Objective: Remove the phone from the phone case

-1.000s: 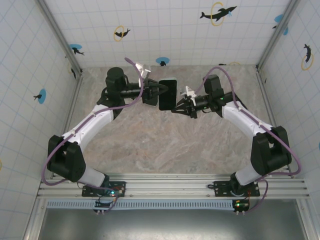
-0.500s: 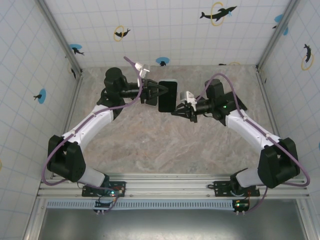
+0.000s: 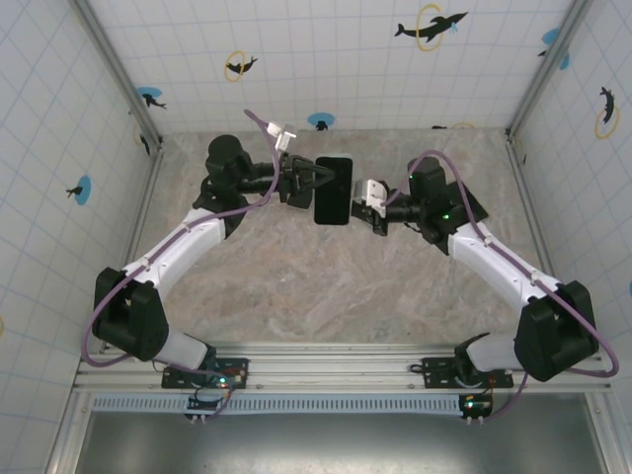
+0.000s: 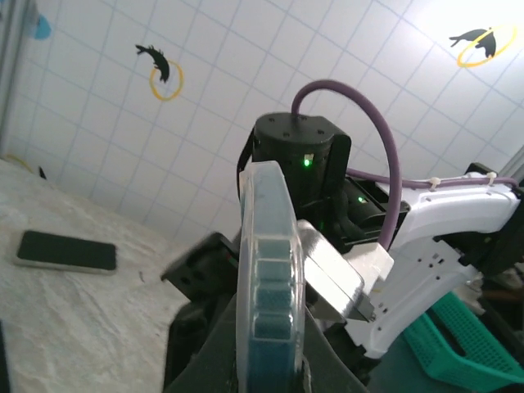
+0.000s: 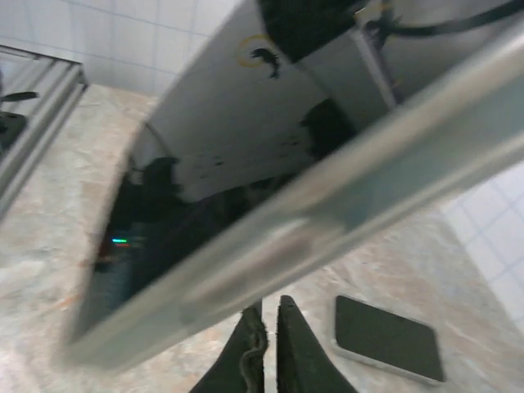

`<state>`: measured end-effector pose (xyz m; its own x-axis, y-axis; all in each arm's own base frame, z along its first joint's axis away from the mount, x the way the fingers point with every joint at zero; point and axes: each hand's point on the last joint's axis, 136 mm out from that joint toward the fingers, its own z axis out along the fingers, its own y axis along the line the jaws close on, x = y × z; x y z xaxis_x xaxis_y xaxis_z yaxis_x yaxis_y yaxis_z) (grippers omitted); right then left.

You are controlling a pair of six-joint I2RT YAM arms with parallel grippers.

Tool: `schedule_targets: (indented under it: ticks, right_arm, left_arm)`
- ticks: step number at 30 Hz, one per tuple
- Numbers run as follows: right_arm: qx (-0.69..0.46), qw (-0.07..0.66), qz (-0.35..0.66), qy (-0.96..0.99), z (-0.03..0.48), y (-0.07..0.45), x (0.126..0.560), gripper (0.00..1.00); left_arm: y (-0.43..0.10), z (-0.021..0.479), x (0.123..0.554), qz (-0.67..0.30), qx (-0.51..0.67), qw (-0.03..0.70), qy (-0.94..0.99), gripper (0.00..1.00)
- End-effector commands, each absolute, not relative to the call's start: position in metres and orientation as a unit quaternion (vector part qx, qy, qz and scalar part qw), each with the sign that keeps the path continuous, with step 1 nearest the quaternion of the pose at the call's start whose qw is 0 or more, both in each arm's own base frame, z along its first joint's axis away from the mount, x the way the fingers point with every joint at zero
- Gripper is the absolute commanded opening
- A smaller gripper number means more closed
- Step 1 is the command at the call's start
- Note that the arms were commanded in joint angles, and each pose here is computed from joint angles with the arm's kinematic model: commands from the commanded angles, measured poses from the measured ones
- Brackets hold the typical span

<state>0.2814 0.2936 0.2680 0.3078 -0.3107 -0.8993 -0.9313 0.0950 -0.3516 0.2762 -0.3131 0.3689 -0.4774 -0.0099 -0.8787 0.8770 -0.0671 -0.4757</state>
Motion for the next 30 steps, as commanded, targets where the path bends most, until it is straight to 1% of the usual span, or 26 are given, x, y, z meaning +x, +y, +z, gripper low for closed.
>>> schedule_targets:
  ticks: [1,3,7,14,17,20,30]
  right_arm:
    - [-0.592,0.597,0.260,0.475,0.304,0.292,0.288,0.09]
    - [-0.586,0.597,0.276,0.474,0.307,0.293,0.286,0.09]
    - [-0.583,0.573,0.308,0.486,0.303,0.293,0.281,0.10]
    - [-0.589,0.492,0.346,0.540,0.260,0.282,0.262,0.26]
    - [-0.590,0.466,0.366,0.548,0.251,0.278,0.250,0.31]
    - [-0.592,0.451,0.389,0.543,0.250,0.280,0.240,0.35]
    - [-0.574,0.477,0.419,0.518,0.273,0.295,0.247,0.35]
  left_arm:
    - [-0.314,0.381,0.266,-0.640,0.372,0.345,0.577,0.00]
    - [-0.314,0.380,0.266,-0.639,0.371,0.348,0.577,0.00]
    - [-0.313,0.384,0.270,-0.627,0.370,0.371,0.576,0.00]
    - [-0.309,0.403,0.269,-0.591,0.409,0.429,0.548,0.00]
    - [-0.306,0.407,0.270,-0.583,0.414,0.442,0.541,0.00]
    - [-0.304,0.407,0.272,-0.582,0.414,0.442,0.542,0.00]
    - [-0.305,0.403,0.273,-0.592,0.409,0.432,0.544,0.00]
